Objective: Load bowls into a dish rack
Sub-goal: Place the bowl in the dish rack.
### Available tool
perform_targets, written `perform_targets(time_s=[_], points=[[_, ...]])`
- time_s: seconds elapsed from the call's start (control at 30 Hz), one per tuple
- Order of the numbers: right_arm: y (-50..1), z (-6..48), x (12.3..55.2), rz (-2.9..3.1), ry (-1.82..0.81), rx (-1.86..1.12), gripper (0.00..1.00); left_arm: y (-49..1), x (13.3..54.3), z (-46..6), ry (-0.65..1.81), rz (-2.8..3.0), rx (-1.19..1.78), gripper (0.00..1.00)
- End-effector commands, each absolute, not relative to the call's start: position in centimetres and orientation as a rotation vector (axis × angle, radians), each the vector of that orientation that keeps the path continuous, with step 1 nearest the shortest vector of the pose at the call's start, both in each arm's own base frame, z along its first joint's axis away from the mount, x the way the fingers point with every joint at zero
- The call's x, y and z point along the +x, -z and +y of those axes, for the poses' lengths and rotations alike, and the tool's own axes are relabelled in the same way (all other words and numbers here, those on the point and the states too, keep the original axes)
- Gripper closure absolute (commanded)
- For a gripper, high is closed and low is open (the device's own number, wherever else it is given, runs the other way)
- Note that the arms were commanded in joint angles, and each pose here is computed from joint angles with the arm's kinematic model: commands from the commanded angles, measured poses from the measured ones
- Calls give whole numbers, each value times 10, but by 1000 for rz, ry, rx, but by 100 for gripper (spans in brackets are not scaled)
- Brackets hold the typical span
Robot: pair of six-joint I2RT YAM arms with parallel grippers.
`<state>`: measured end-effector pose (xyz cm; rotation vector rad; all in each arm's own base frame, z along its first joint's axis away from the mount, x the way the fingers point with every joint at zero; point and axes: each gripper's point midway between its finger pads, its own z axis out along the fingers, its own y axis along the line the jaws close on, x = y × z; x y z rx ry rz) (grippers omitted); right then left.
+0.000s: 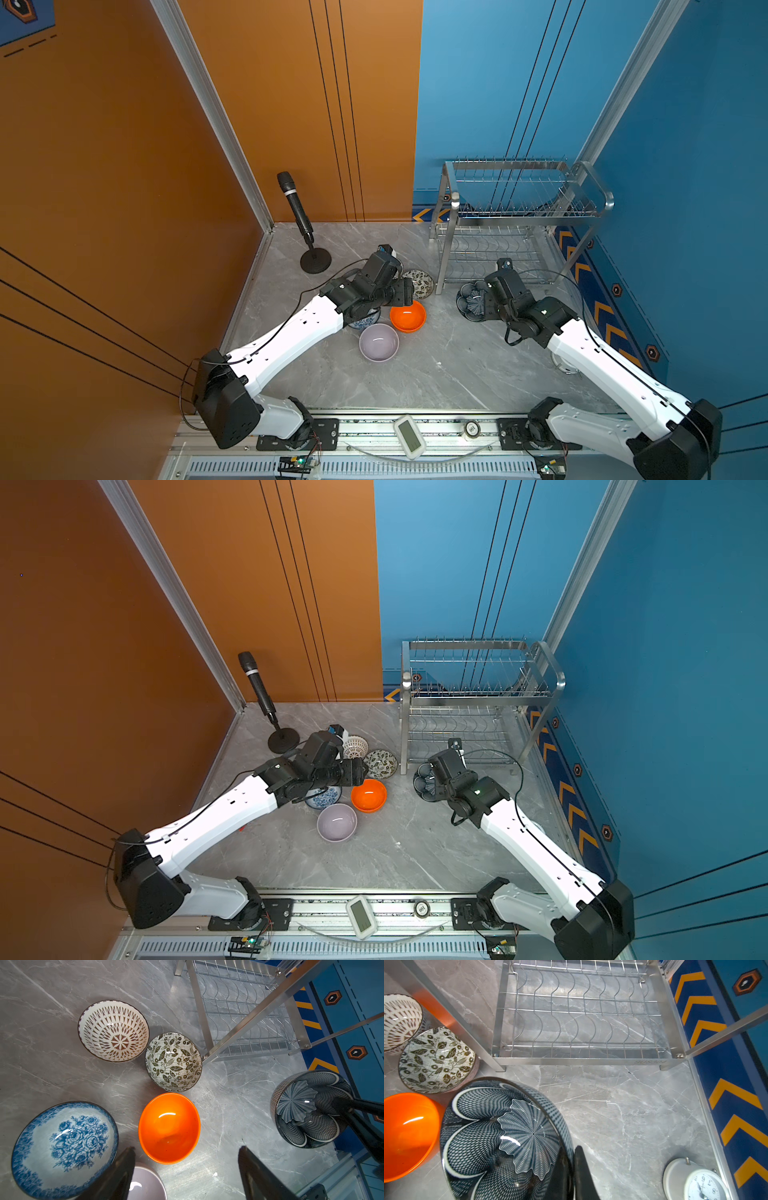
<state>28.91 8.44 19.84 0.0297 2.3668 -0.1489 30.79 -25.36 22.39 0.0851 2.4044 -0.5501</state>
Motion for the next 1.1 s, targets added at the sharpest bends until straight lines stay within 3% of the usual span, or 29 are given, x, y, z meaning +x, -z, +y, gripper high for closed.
perform_targets(time_s=[0.0, 1.07], points=[[-218, 71, 298, 2305, 252, 45, 100, -229, 308, -243, 530, 2385, 55, 21], [-235, 34, 308, 2257, 530, 9, 100, -227, 307, -226, 494, 2376, 9, 21]])
